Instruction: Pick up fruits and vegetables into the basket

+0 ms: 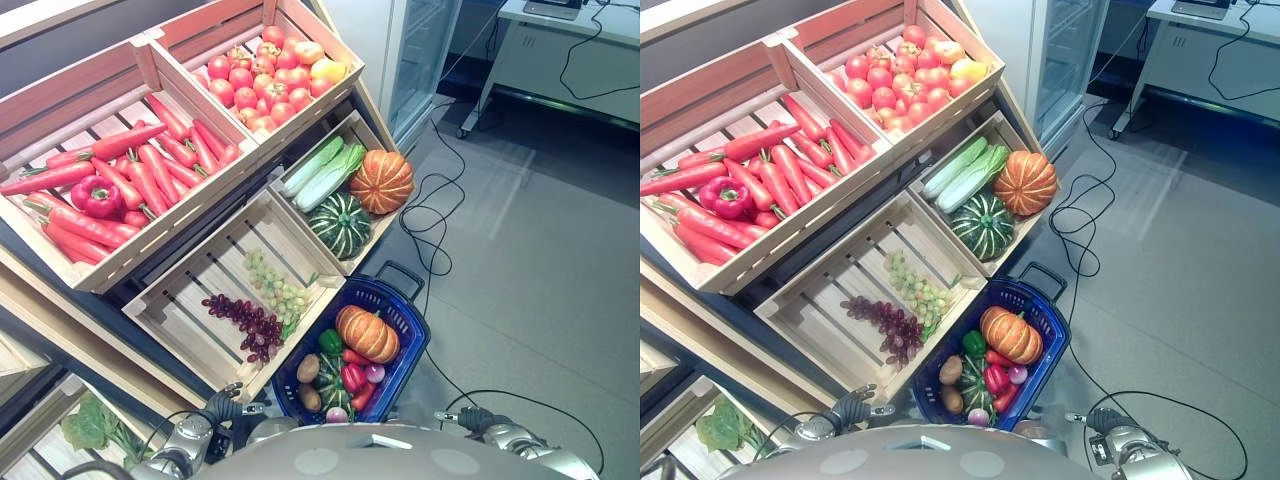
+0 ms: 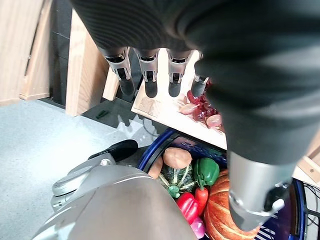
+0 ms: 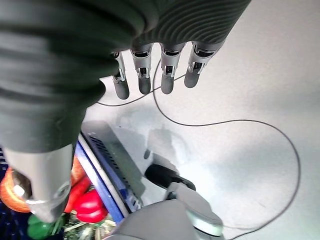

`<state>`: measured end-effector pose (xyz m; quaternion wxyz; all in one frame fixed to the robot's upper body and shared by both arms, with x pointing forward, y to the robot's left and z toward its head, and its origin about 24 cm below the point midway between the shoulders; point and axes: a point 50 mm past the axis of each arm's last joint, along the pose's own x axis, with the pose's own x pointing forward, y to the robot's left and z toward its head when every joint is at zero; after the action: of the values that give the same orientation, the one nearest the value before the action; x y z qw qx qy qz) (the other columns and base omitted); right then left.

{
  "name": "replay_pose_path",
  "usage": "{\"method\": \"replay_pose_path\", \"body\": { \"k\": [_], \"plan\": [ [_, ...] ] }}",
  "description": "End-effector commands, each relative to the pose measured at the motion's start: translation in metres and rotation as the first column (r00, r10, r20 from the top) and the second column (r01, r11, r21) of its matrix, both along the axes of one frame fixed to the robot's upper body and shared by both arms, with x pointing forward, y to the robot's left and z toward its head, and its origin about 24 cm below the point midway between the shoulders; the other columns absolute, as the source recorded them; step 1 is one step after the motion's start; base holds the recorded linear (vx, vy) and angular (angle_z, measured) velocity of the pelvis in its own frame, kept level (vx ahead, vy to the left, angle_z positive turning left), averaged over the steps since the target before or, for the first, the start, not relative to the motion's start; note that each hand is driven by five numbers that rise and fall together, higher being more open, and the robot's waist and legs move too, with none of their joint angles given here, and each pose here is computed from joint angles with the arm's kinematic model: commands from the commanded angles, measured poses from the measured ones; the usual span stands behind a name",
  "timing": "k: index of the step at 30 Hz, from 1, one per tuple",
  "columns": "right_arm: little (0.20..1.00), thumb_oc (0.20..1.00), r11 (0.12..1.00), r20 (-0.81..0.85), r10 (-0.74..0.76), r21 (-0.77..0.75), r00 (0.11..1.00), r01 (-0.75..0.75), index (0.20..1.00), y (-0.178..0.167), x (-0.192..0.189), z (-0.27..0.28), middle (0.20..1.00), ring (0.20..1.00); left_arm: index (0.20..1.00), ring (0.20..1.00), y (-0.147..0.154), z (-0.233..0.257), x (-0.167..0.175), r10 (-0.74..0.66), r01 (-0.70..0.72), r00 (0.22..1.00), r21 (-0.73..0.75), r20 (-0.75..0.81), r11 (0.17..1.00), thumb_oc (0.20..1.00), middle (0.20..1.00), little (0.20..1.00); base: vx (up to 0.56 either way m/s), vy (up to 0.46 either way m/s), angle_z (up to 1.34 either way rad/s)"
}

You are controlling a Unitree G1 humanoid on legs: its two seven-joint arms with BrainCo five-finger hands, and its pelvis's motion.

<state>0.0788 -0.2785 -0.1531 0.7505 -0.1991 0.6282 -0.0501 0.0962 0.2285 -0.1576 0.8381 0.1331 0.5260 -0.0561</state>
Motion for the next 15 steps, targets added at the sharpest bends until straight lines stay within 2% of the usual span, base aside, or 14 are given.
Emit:
{"method": "replay_pose_path", "body": {
  "k": [1,3,5,10,15],
  "plan": [
    [1.000,1.000,0.999,0.075,-0.038,-0.032,0.996,0.041,1.000,-0.006,0.032,0.009,1.000,1.000,1.000,1.000,0.015,0.017,0.045,0.032,-0.037,0.990,0.032,0.141,0.999,1.000,1.000,1.000,-0.25,-0.016,-0.02],
    [1.000,1.000,0.998,0.111,-0.042,-0.037,0.993,0.047,1.000,-0.006,0.044,0.013,1.000,1.000,1.000,1.000,0.013,0.022,0.057,0.042,-0.047,0.981,0.018,0.188,0.999,1.000,1.000,1.000,-0.26,-0.022,-0.01],
    [1.000,1.000,0.998,0.175,-0.035,-0.043,0.984,0.043,1.000,-0.006,0.066,0.020,1.000,1.000,1.000,1.000,0.007,0.037,0.088,0.081,-0.073,0.942,-0.037,0.325,0.997,1.000,1.000,1.000,-0.26,-0.027,0.00],
    [1.000,1.000,0.999,0.215,-0.028,-0.038,0.976,0.037,1.000,-0.005,0.081,0.026,1.000,1.000,1.000,1.000,-0.010,0.066,0.131,0.108,-0.035,0.850,-0.148,0.515,0.988,1.000,1.000,1.000,-0.11,-0.035,0.00],
    [1.000,1.000,0.998,0.287,-0.028,-0.040,0.957,0.041,1.000,-0.009,0.107,0.040,1.000,1.000,1.000,1.000,-0.036,0.128,0.186,0.102,0.099,0.638,-0.213,0.763,0.972,1.000,1.000,1.000,-0.11,-0.001,-0.01]
  ]
}}
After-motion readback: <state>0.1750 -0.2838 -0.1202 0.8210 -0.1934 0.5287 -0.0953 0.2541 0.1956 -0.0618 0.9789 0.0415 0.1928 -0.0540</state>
